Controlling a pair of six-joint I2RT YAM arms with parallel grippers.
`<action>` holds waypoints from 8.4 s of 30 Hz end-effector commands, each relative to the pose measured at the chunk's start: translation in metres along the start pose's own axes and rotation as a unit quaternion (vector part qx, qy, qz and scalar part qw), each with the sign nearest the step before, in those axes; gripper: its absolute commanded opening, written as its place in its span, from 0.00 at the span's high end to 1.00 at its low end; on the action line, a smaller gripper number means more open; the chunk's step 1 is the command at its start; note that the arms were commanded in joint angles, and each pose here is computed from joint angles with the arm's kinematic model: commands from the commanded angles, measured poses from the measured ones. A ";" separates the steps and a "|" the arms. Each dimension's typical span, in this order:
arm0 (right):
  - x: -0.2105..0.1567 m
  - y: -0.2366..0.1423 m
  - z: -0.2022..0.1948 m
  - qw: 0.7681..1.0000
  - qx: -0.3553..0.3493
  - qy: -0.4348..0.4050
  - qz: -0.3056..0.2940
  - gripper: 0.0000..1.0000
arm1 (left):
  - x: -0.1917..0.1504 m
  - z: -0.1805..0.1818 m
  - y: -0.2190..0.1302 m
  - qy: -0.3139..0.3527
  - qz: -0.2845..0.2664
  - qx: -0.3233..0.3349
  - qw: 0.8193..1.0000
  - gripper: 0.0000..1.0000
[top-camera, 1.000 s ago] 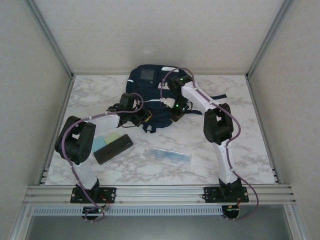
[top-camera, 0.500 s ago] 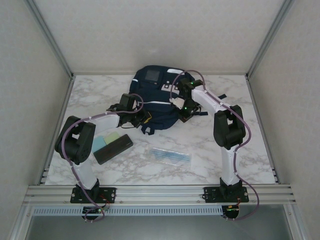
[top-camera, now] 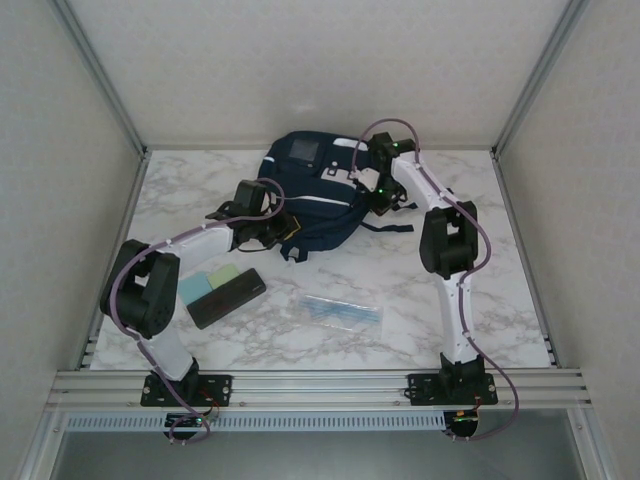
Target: Pack the student bag
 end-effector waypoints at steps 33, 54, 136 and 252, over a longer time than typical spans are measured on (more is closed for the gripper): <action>-0.038 -0.135 -0.008 0.902 -0.140 0.277 -0.301 0.57 | -0.002 -0.016 -0.025 0.065 0.006 0.009 0.998 0.95; 0.031 -0.078 -0.006 0.860 0.044 0.342 -0.377 0.26 | 0.025 0.026 -0.023 0.042 -0.050 0.093 0.994 0.01; -0.007 -0.007 -0.032 0.758 0.150 0.537 -0.339 1.00 | 0.076 0.026 0.058 0.070 -0.070 0.105 0.989 0.12; 0.006 0.052 0.131 0.679 0.170 0.635 -0.328 1.00 | -0.014 0.004 0.042 0.255 -0.004 0.293 0.921 1.00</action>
Point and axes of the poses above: each hand's point on the last joint's axis, 136 mm out from that joint toward the fingers, its own y axis out along the fingers, its own z axis along the line the jaws close on, x = y × z, the point moved 2 cm from there along -y, back along the fingers, and after that the axes turned 10 degrees about -y, right-handed, at the moved point
